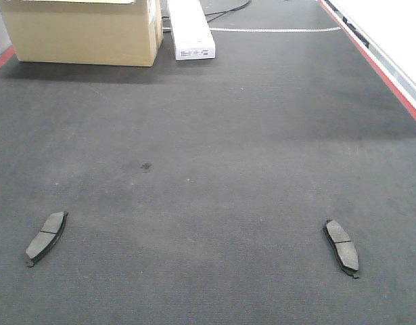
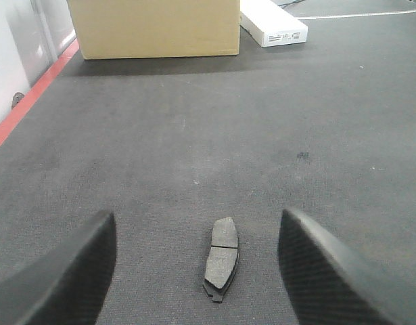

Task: Move and align brake pads A on conveyor
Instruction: 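Raise the open right gripper away from the placed pad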

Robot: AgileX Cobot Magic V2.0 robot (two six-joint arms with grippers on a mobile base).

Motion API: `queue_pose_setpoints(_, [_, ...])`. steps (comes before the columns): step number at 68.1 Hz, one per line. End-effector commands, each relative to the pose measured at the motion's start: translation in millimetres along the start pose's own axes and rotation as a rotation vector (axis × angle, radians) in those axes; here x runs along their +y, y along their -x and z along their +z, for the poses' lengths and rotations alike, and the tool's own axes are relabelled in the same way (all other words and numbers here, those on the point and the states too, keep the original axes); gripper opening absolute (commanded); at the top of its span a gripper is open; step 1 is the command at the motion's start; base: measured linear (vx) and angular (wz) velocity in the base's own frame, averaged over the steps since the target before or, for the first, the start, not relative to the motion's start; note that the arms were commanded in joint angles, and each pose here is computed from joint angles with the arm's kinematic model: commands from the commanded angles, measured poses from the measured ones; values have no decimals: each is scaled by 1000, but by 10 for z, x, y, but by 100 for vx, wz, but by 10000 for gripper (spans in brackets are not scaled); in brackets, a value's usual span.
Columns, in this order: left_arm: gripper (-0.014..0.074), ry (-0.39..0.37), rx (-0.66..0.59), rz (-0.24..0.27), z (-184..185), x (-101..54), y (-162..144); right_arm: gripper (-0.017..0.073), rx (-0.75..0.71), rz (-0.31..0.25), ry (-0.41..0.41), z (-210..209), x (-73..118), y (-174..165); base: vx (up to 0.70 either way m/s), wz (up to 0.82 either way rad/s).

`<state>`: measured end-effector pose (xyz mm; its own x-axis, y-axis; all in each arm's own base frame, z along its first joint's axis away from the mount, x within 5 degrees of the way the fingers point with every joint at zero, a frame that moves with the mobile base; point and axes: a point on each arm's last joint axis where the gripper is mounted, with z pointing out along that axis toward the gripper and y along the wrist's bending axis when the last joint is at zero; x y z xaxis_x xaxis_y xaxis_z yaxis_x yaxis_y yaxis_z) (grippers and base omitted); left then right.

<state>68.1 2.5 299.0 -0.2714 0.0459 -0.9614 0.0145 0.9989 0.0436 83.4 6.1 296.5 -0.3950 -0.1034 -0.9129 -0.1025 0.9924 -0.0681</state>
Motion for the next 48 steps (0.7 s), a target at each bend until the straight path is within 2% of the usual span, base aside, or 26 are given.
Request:
queue_pose_setpoints(1, [481,-9,-79,1,-24,-5,128,540,-132,-6,-18,-86,-12,47,0,0])
queue_pose_setpoints(13, [481,-9,-79,1,-24,-5,128,540,-186,-3,-20,-148,-4,-64,0,0])
queue_pose_setpoints(48, [481,-9,-79,1,-24,-5,128,540,-177,-1,-19,-147,-3,-72,0,0])
